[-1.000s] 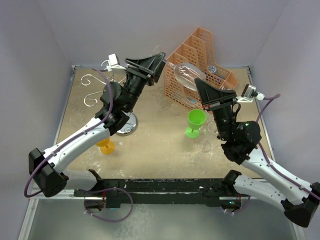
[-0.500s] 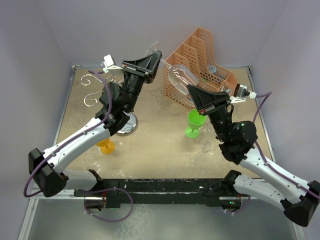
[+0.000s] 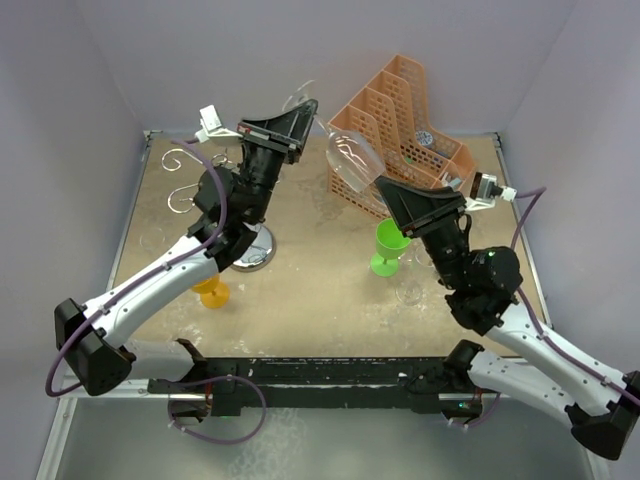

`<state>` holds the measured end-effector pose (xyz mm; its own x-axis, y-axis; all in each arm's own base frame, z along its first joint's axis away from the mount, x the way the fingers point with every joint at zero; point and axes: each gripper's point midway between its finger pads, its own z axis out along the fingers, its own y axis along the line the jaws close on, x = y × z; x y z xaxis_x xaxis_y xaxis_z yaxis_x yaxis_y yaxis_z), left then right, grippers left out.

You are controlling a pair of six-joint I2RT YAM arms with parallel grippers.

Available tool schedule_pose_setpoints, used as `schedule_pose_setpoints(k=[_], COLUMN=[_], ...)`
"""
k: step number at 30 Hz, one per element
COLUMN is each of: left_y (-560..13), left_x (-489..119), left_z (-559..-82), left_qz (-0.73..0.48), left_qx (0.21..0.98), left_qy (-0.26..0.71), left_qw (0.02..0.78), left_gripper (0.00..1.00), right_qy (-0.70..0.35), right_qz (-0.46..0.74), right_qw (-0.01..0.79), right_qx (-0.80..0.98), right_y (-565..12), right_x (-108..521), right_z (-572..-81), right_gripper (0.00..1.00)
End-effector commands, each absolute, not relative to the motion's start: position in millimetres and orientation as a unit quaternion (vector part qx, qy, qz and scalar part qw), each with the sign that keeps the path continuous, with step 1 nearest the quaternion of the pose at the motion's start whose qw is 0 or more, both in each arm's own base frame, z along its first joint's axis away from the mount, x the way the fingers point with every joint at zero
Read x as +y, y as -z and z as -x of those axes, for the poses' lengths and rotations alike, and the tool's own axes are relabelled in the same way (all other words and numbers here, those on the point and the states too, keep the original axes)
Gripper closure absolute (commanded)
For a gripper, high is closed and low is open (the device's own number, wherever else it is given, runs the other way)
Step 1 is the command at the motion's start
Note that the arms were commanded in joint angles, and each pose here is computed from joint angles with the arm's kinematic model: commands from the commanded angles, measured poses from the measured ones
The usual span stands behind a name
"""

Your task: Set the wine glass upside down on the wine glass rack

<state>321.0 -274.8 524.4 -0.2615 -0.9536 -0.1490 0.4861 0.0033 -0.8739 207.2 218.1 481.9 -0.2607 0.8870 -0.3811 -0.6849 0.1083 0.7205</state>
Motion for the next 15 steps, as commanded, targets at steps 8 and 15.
schedule_pose_setpoints(k=[8, 15], left_y=[-578.7, -565.8], left_x=[-252.1, -283.8], left_z=[-278.6, -250.4], left_qz=[0.116, -0.07], left_qx=[0.452, 0.498], left_qy=[0.59, 0.544], left_qw=[0.659, 0.672], left_gripper=[1.0, 1.0], right_qy=[-0.56, -0.463], right_qz=[-0.04, 0.077], right_qw=[0.657, 0.7], right_qx=[0.503, 0.538], right_y=[-470.2, -477.8], right_x=[195.8, 198.9], right_z=[-189.5, -185.6], right_gripper=[0.28, 0.29])
